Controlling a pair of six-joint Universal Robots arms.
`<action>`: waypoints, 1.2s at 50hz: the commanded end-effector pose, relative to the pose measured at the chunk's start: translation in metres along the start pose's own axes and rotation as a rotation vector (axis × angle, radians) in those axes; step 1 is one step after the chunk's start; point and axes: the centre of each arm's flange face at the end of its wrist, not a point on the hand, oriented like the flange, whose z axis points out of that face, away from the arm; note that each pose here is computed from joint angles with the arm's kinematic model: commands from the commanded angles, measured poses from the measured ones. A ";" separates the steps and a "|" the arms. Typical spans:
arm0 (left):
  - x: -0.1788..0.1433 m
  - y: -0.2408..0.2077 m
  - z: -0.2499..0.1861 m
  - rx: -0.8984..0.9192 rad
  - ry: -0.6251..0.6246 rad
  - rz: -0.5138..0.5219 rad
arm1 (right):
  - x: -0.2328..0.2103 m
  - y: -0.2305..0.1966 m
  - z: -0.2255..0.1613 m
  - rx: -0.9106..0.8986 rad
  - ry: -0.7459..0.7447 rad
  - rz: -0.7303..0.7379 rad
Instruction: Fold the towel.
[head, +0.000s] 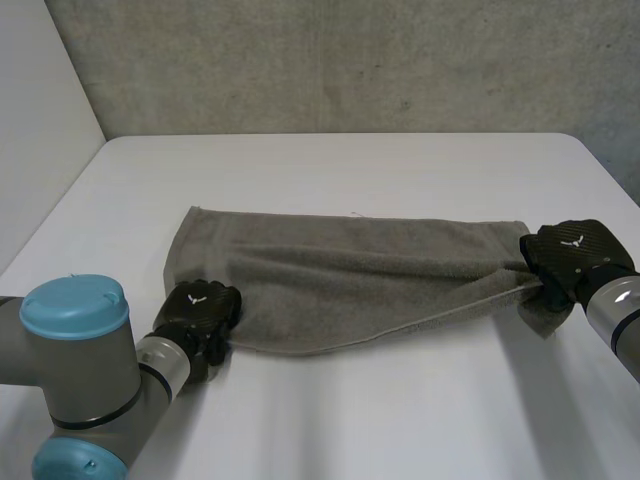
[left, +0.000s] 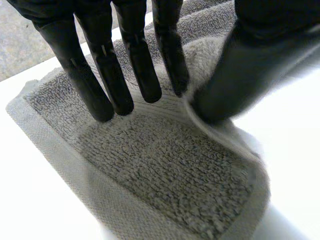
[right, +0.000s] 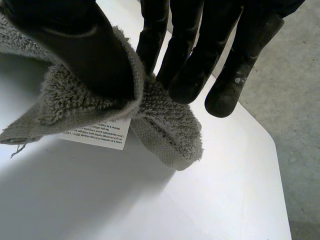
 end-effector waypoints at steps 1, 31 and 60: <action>-0.003 -0.002 0.000 -0.002 -0.015 -0.005 | 0.005 -0.003 0.001 0.010 0.013 0.002; -0.063 -0.155 -0.066 0.253 -0.052 0.120 | 0.046 -0.102 -0.033 -0.040 -0.350 -0.232; -0.124 -0.336 -0.054 1.157 -0.270 -0.116 | 0.095 -0.271 -0.004 1.004 0.327 -0.102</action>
